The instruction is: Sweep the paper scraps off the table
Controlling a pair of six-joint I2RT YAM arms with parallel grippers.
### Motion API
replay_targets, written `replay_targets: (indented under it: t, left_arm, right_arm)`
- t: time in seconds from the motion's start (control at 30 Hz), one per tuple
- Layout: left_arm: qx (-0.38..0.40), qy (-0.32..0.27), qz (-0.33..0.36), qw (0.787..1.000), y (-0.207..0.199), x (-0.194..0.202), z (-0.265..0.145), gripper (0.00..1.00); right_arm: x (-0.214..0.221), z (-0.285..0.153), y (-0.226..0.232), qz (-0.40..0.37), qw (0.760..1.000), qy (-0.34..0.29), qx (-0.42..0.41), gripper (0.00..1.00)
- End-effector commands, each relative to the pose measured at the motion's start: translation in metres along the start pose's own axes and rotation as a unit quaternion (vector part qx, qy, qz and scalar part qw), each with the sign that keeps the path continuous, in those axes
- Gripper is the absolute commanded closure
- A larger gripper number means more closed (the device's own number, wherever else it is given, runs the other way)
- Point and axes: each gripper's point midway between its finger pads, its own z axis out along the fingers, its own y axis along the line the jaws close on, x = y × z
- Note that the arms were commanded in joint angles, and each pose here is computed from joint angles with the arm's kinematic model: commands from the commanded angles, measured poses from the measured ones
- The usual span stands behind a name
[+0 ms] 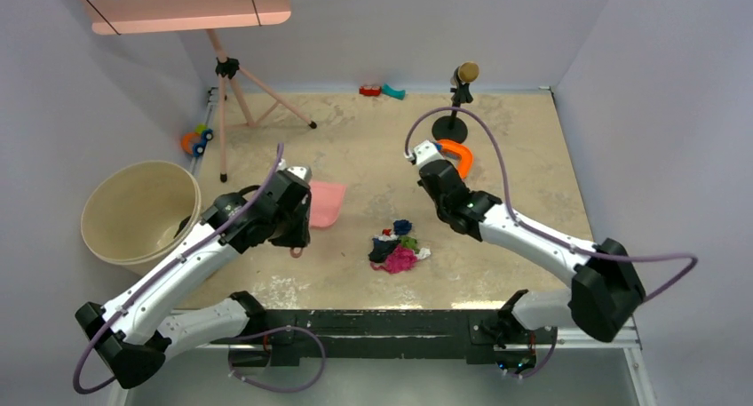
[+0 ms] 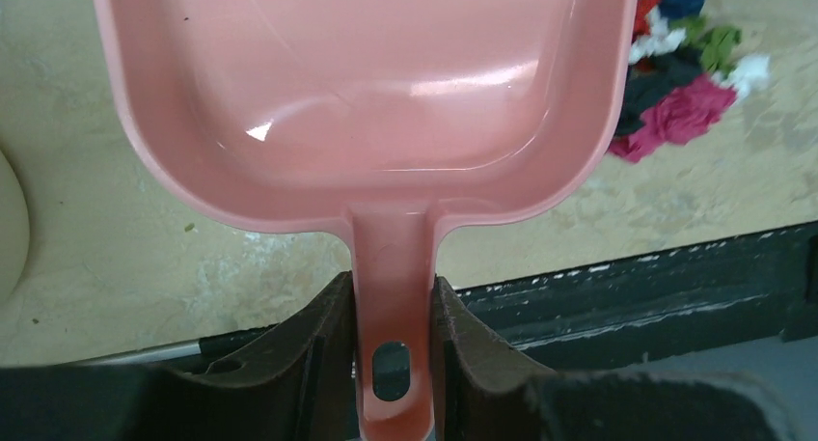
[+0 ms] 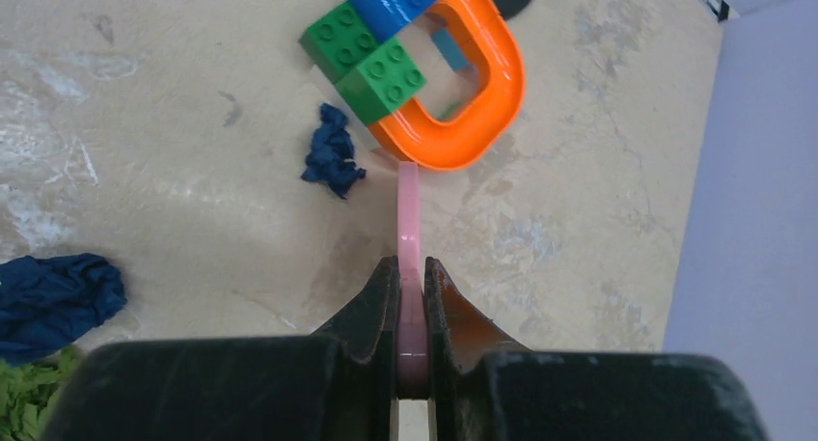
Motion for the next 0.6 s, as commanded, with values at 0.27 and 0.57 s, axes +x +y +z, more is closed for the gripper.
replay_targets:
  t: [0.27, 0.57]
  left_arm:
    - [0.018, 0.042, 0.033, 0.998, 0.004, 0.055, 0.009, 1.00]
    - [0.026, 0.017, 0.028, 0.999, 0.011, 0.054, -0.002, 1.00]
  right_arm:
    - [-0.077, -0.005, 0.095, -0.067, 0.970, -0.076, -0.223, 1.00]
    - [-0.092, -0.091, 0.055, 0.066, 0.957, -0.078, -0.272, 1.00]
